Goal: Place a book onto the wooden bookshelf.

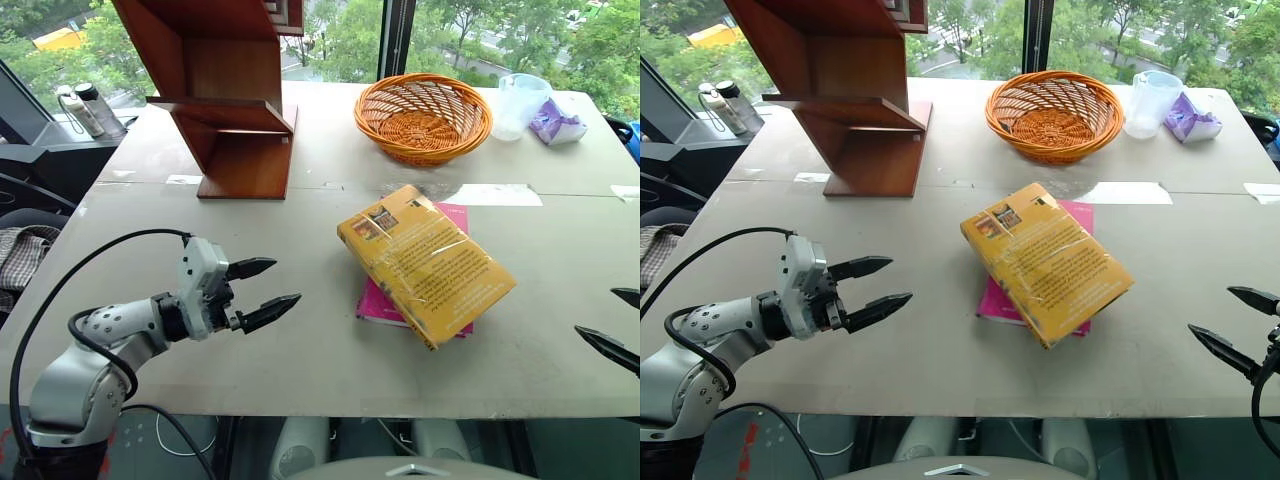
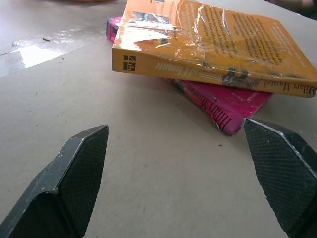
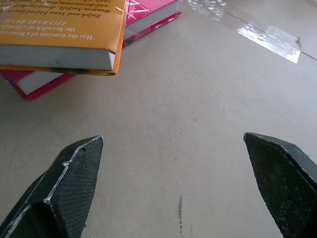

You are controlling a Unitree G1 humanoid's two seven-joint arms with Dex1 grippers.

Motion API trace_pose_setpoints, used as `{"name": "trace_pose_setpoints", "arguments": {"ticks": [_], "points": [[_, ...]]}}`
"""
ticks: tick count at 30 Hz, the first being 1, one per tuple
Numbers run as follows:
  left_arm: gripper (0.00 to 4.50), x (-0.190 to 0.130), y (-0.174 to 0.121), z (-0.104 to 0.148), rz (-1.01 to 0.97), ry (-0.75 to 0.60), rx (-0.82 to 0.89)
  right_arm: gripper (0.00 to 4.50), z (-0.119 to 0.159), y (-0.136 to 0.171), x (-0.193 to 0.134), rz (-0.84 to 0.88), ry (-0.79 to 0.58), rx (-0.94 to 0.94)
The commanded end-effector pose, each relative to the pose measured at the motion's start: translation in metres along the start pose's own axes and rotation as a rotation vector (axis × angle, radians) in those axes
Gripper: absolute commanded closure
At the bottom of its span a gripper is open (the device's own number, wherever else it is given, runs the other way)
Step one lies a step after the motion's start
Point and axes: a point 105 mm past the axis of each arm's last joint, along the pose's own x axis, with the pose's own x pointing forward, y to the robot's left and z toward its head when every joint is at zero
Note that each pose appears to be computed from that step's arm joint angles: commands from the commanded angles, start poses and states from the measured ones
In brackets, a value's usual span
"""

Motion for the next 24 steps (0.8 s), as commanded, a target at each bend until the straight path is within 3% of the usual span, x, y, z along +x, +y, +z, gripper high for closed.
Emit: {"name": "trace_pose_setpoints", "arguments": {"ticks": [1, 7, 12, 22, 24], "points": [[0.05, 0.003, -0.002, 0.015, -0.011, -0.038, 0.034, 0.0, 0.012, 0.001, 0.003, -0.004, -0.042, -0.043], [0.05, 0.011, -0.012, 0.037, -0.091, -0.096, 0.059, 0.0, 0.043, 0.004, 0.02, -0.008, -0.12, -0.037], [0.05, 0.011, -0.026, 0.047, -0.185, -0.092, 0.1, 0.0, 0.055, 0.007, 0.038, 0.014, 0.015, -0.043], [0.0, 0.006, -0.047, 0.046, -0.236, -0.077, 0.137, 4.47, 0.084, 0.004, 0.089, 0.054, 0.069, -0.13], [0.0, 0.004, -0.049, 0.044, -0.22, -0.076, 0.128, 4.47, 0.082, 0.003, 0.097, 0.047, 0.107, -0.17]]}}
